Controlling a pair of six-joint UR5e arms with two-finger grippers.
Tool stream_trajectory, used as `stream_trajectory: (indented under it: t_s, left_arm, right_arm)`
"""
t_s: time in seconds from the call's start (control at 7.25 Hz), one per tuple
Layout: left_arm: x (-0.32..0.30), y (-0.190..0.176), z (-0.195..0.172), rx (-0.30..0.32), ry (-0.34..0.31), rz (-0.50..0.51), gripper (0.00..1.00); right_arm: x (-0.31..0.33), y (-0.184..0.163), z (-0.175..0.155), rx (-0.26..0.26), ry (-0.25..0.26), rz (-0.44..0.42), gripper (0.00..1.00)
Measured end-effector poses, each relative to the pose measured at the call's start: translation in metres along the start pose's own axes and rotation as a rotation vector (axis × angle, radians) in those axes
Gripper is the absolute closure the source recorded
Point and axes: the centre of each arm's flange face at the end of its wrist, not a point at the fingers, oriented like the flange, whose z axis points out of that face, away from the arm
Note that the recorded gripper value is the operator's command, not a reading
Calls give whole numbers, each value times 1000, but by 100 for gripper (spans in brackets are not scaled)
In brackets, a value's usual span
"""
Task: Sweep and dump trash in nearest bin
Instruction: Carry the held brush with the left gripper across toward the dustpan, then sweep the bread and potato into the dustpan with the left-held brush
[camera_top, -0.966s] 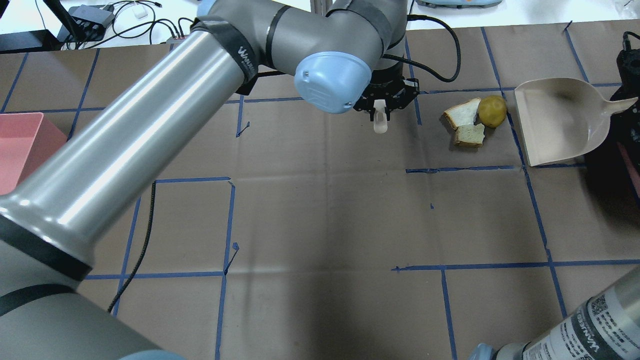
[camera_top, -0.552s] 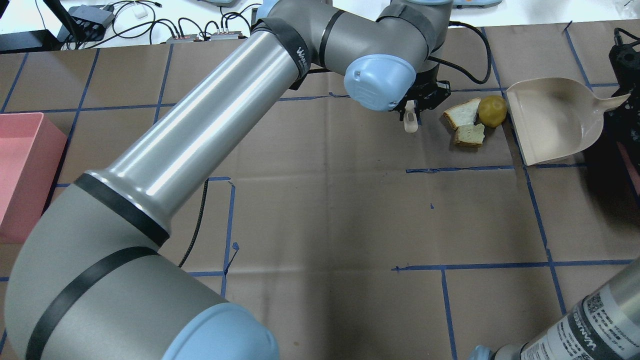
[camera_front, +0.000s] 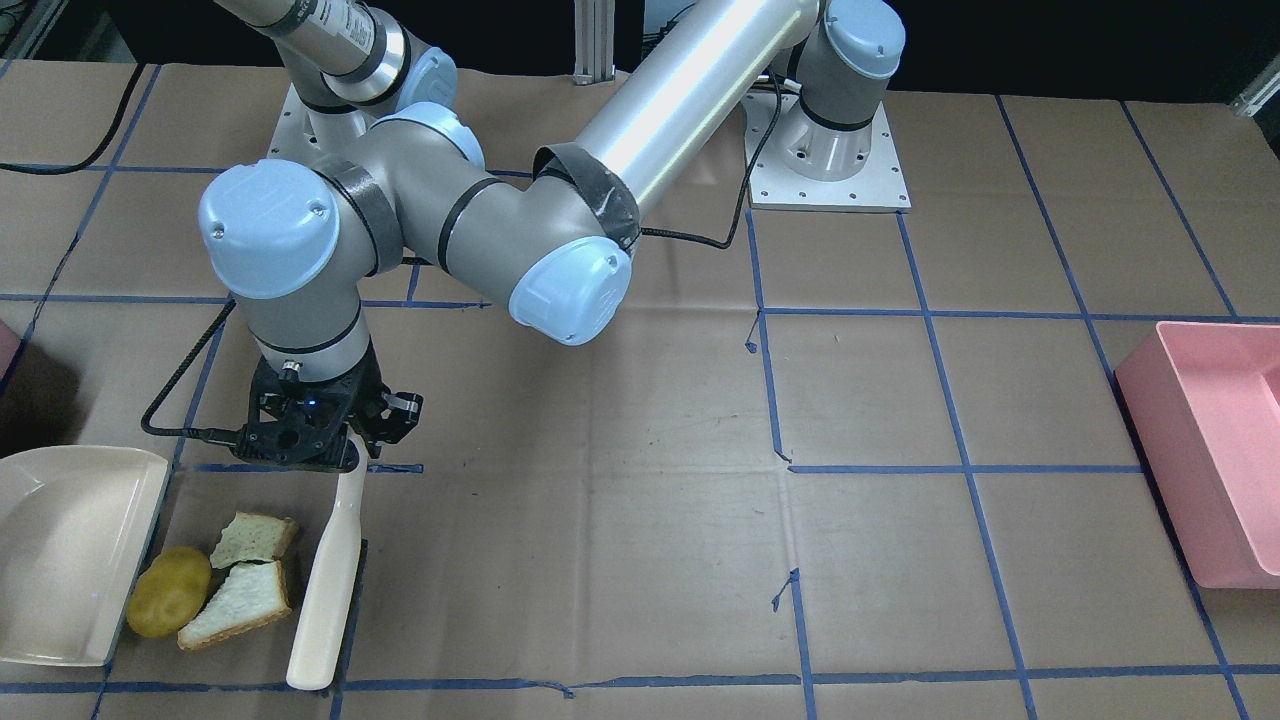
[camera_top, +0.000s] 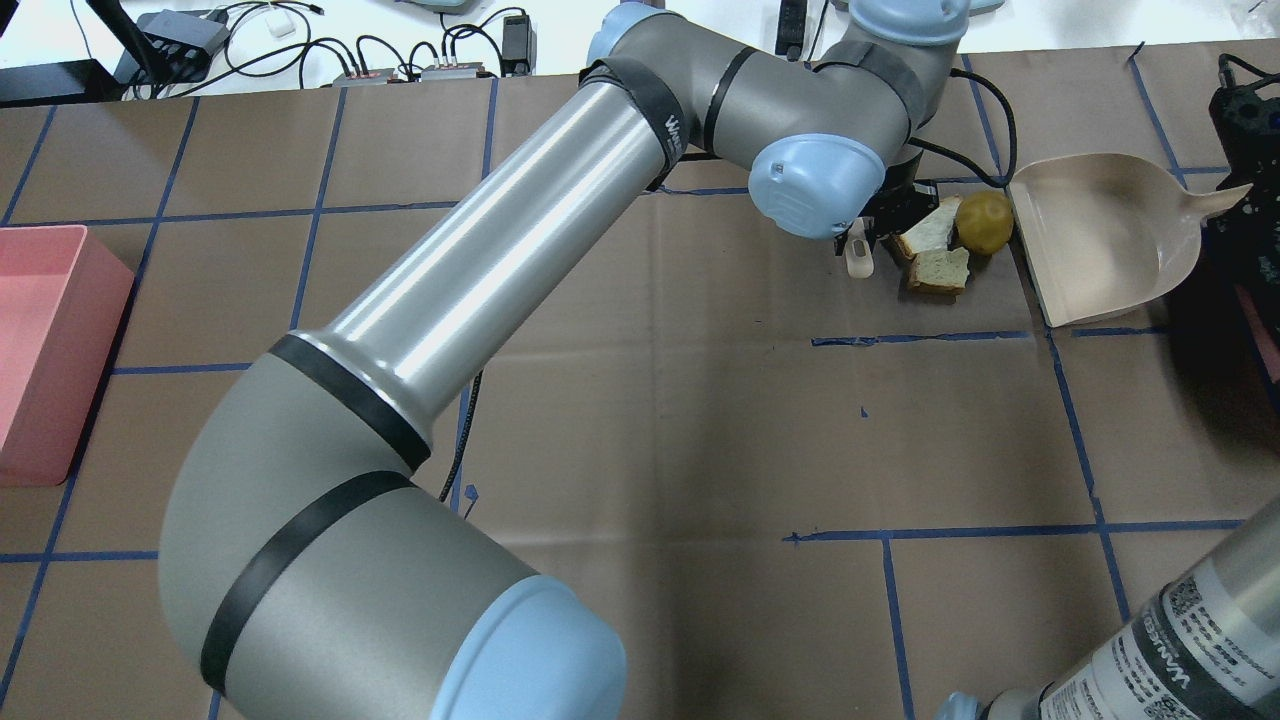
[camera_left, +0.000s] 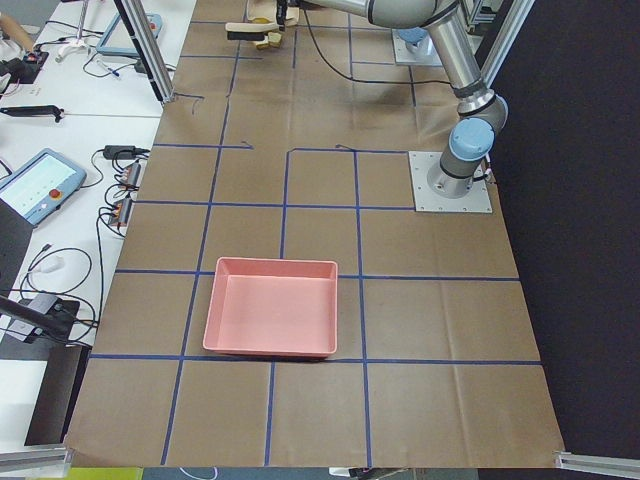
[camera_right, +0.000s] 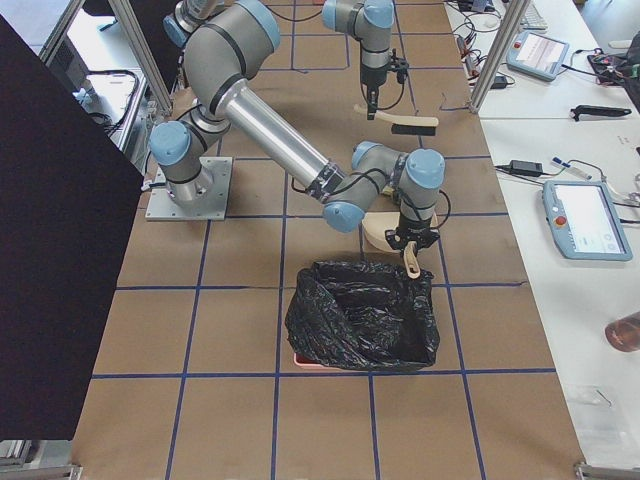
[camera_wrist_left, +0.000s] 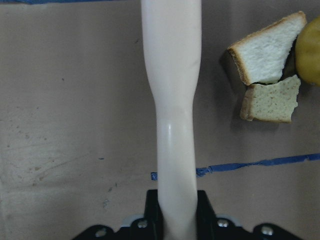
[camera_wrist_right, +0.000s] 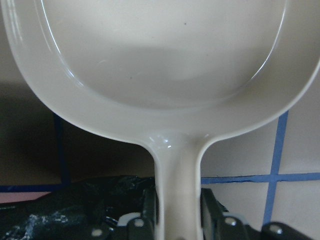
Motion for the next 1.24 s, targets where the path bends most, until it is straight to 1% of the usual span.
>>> stream_trajectory:
  t_s: [0.55,0.97,1.24]
  left_arm:
    - [41,18,50,0,-129,21,100]
    - [67,23,78,42,-191,44,100]
    - [74,28,90,36,-212,50,100]
  right_arm:
    - [10,-17,5,5,-4,-20,100]
    - [11,-21,5,2,-8,-24,100]
    - [11,-22,5,3,-7,-24,100]
